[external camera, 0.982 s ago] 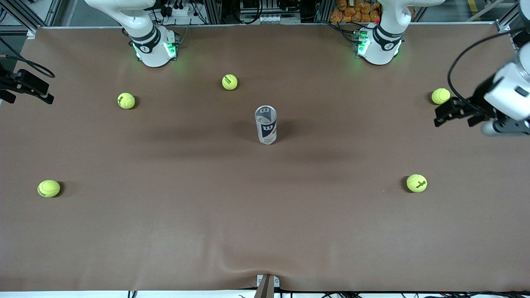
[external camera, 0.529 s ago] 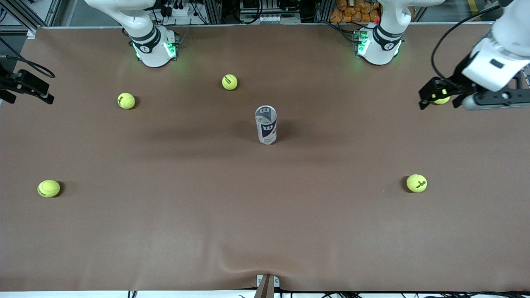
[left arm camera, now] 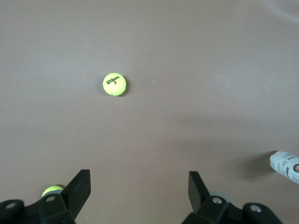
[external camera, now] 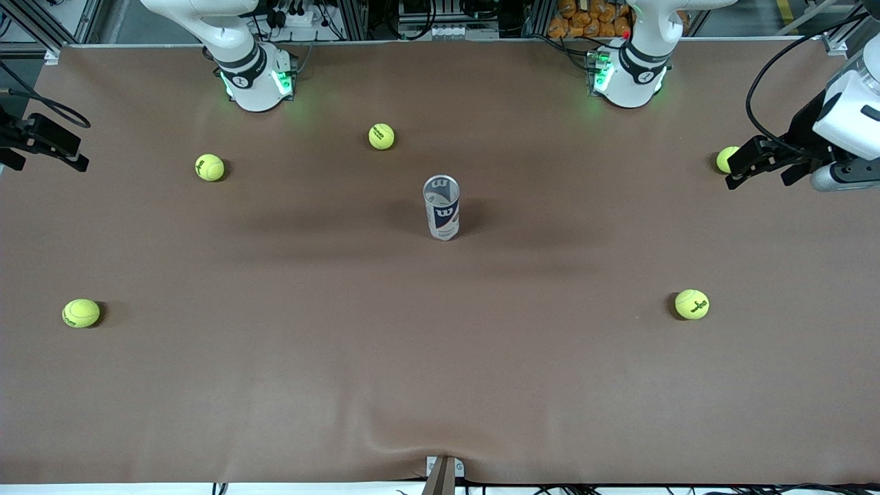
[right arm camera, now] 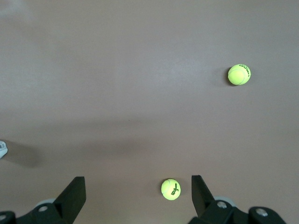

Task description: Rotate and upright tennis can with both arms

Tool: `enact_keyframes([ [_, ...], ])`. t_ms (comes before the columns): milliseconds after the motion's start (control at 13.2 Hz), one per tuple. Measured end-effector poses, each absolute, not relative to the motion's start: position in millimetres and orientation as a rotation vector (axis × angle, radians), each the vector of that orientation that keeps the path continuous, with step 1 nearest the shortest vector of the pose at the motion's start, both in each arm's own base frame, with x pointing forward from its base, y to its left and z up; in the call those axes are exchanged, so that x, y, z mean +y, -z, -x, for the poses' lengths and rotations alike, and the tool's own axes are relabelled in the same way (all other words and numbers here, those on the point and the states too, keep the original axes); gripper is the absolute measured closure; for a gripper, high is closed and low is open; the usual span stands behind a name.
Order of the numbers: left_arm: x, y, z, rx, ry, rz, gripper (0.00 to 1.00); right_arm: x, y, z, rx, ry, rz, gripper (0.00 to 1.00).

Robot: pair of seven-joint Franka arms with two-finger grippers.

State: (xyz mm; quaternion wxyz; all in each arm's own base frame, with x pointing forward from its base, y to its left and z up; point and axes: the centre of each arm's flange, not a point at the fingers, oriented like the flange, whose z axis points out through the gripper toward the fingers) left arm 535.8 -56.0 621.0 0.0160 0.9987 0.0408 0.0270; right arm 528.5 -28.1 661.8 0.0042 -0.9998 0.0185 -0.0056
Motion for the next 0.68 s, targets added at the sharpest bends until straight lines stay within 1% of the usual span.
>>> enact_keyframes([
  [227,-55.9,-620.9,-535.8,0.127,-0.084,-3.106,0.07,-28.1,-664.8,-526.6,0.058,0.026,3.132,0.00],
  [378,-49.4,-621.8,-536.5,0.124,-0.087,-3.105,0.05,-28.3,-667.4,-524.5,0.058,0.030,3.132,0.00],
  [680,1.6,-626.7,-538.6,0.087,-0.107,-3.103,0.04,-28.9,-669.7,-522.5,0.060,0.034,3.132,0.00],
])
